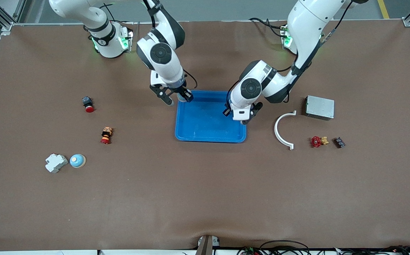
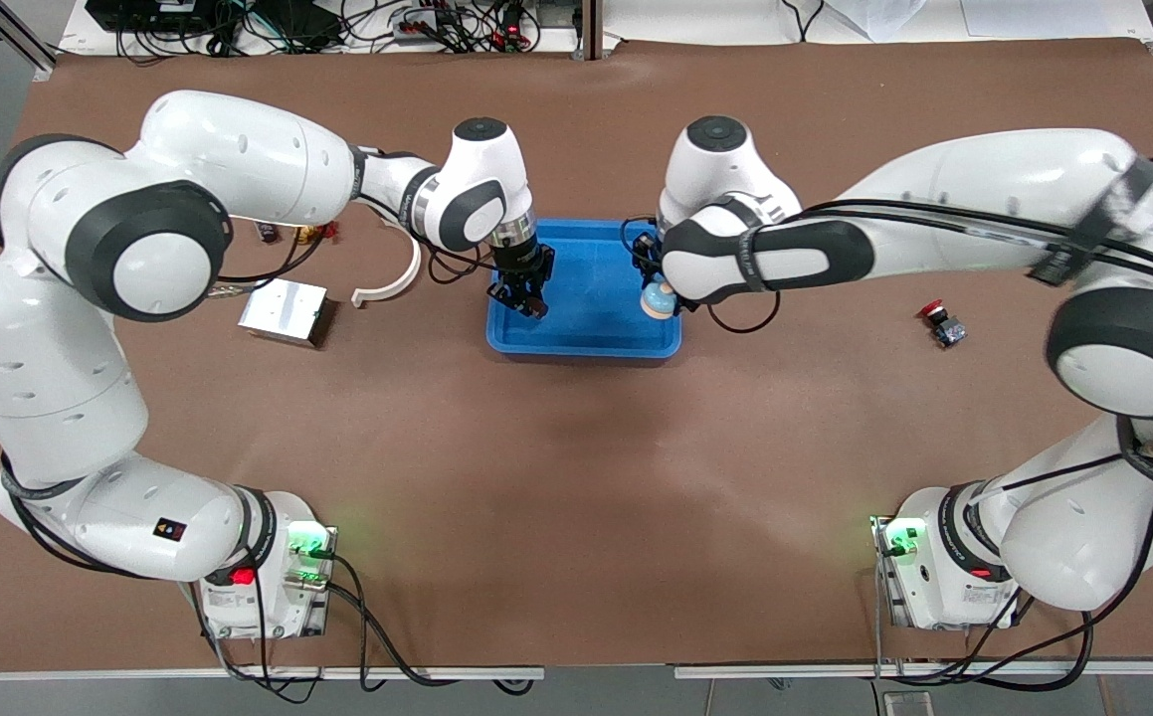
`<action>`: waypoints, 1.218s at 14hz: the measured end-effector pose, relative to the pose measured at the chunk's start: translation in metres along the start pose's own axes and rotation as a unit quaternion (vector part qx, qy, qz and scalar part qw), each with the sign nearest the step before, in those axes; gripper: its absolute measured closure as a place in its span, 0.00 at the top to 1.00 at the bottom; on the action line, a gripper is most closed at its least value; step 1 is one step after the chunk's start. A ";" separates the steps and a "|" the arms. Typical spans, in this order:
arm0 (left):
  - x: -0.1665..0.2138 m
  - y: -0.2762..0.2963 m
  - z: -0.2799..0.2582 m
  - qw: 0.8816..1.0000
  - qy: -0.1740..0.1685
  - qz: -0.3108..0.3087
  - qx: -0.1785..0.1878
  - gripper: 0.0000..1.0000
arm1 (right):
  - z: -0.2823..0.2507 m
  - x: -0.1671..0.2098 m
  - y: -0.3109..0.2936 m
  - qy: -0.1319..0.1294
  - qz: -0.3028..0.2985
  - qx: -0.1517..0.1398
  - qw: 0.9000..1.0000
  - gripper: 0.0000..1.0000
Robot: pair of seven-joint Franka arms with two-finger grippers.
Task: Place electrolytic capacitor and blue bell in tray
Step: 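Carry the bell and capacitor into the tray and open both grippers, then move the right gripper to the second bell while the left gripper reaches the capacitor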
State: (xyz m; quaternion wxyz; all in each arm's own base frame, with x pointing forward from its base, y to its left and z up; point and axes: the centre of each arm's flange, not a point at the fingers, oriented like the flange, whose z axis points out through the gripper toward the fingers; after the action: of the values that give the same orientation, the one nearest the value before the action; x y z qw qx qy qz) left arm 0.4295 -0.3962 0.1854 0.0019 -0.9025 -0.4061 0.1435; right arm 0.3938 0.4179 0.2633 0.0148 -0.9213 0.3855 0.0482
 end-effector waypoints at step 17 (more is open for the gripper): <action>0.187 -0.030 -0.197 0.997 0.063 0.048 0.011 1.00 | 0.086 -0.042 -0.046 0.032 0.036 0.001 0.999 0.67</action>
State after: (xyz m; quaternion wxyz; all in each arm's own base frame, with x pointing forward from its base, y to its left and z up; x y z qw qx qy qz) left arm 0.5765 -0.2161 0.3298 0.0309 -0.9280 -0.3600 0.0907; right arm 0.3905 0.4856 0.1819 0.0013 -0.9077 0.4191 0.0192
